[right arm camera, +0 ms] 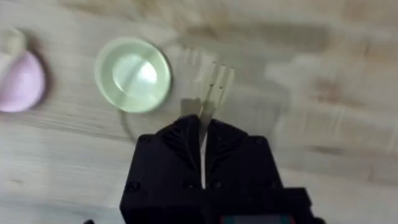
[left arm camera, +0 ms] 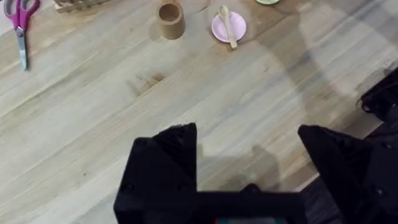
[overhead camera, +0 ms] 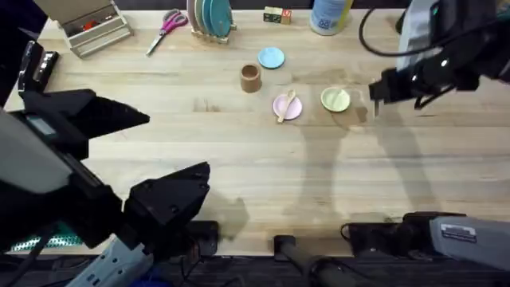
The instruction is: Pick up a utensil and set it on the pink plate, then put the other utensil in the container.
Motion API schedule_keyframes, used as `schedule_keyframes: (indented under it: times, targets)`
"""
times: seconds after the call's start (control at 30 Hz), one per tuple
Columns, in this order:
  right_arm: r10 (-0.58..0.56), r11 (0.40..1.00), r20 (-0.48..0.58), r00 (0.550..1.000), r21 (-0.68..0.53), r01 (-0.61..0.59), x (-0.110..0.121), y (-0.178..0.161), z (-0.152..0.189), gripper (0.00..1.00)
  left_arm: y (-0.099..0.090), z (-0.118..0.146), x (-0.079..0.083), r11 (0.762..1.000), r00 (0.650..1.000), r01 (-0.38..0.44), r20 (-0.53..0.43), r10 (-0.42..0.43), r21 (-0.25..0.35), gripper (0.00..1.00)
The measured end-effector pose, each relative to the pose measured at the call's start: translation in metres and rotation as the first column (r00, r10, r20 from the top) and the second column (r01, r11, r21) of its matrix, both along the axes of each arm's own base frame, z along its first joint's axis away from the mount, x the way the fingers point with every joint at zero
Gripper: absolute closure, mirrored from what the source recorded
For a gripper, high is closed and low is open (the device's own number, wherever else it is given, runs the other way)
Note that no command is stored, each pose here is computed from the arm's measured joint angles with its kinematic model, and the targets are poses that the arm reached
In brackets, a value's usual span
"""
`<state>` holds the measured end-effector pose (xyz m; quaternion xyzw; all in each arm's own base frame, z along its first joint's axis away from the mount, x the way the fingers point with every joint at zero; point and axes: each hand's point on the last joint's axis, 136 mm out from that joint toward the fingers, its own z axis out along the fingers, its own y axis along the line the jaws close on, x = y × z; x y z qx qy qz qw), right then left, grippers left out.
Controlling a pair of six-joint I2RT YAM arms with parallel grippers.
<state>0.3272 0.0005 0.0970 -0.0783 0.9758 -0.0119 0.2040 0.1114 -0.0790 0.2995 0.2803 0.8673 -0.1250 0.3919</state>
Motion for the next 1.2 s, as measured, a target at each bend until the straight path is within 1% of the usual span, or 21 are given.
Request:
schedule_keyframes:
  times: [0.13,0.27,0.33,0.4,0.47,0.53,0.63,0.73,0.83,0.93,1.0,1.1,1.17,1.2]
  targets:
    - [0.090,0.995,0.089,0.992,0.039,-0.094,0.021,0.014,0.026,0.970,0.000,0.000,0.000,1.000,1.000,0.000,0.000,0.000,0.000,0.007]
    - [0.177,0.975,0.203,0.963,0.097,-0.199,0.042,0.033,0.052,0.970,0.000,0.000,0.000,1.000,1.000,0.000,0.000,0.000,0.000,0.007]
    - [0.215,0.958,0.274,0.938,0.130,-0.257,0.052,0.045,0.066,0.970,0.000,0.000,0.000,1.000,1.000,0.000,0.000,0.000,0.000,0.007]
    - [0.250,0.933,0.351,0.903,0.164,-0.322,0.061,0.058,0.080,0.970,0.000,0.000,0.000,1.000,1.000,0.000,0.000,0.000,0.000,0.007]
    - [0.280,0.904,0.419,0.864,0.189,-0.385,0.067,0.070,0.094,0.970,0.000,0.000,0.000,1.000,1.000,0.000,0.000,0.000,0.000,0.007]
    - [0.318,0.867,0.485,0.815,0.200,-0.457,0.071,0.082,0.107,0.970,0.000,0.000,0.000,1.000,1.000,0.000,0.000,0.000,0.000,0.007]
    - [0.385,0.796,0.574,0.723,0.190,-0.575,0.072,0.100,0.126,0.970,0.000,0.000,0.000,1.000,1.000,0.000,0.000,0.000,0.000,0.007]
    - [0.429,0.737,0.636,0.641,0.164,-0.656,0.071,0.114,0.140,0.970,0.000,0.000,0.000,1.000,1.000,0.000,0.000,0.000,0.000,0.007]
    - [0.470,0.688,0.673,0.571,0.127,-0.715,0.068,0.128,0.149,0.970,0.000,0.000,0.000,1.000,1.000,0.000,0.000,0.000,0.000,0.007]
    - [0.530,0.624,0.696,0.485,0.067,-0.779,0.061,0.146,0.153,0.970,0.000,0.000,0.000,1.000,1.000,0.000,0.000,0.000,0.000,0.007]
    - [0.583,0.557,0.707,0.400,0.011,-0.830,0.053,0.161,0.155,0.970,0.000,0.000,0.000,1.000,1.000,0.000,0.000,0.000,0.000,0.007]
    - [0.646,0.436,0.724,0.240,-0.092,-0.895,0.039,0.184,0.160,0.970,0.000,0.000,0.000,1.000,1.000,0.000,0.000,0.000,0.000,0.008]
    - [0.662,0.361,0.738,0.131,-0.160,-0.919,0.031,0.198,0.167,0.970,0.000,0.000,0.000,1.000,1.000,0.000,0.000,0.000,0.000,0.007]
    - [0.663,0.329,0.744,0.085,-0.188,-0.925,0.027,0.204,0.170,0.970,0.000,0.000,0.000,1.000,1.000,0.000,0.000,0.000,0.000,0.007]
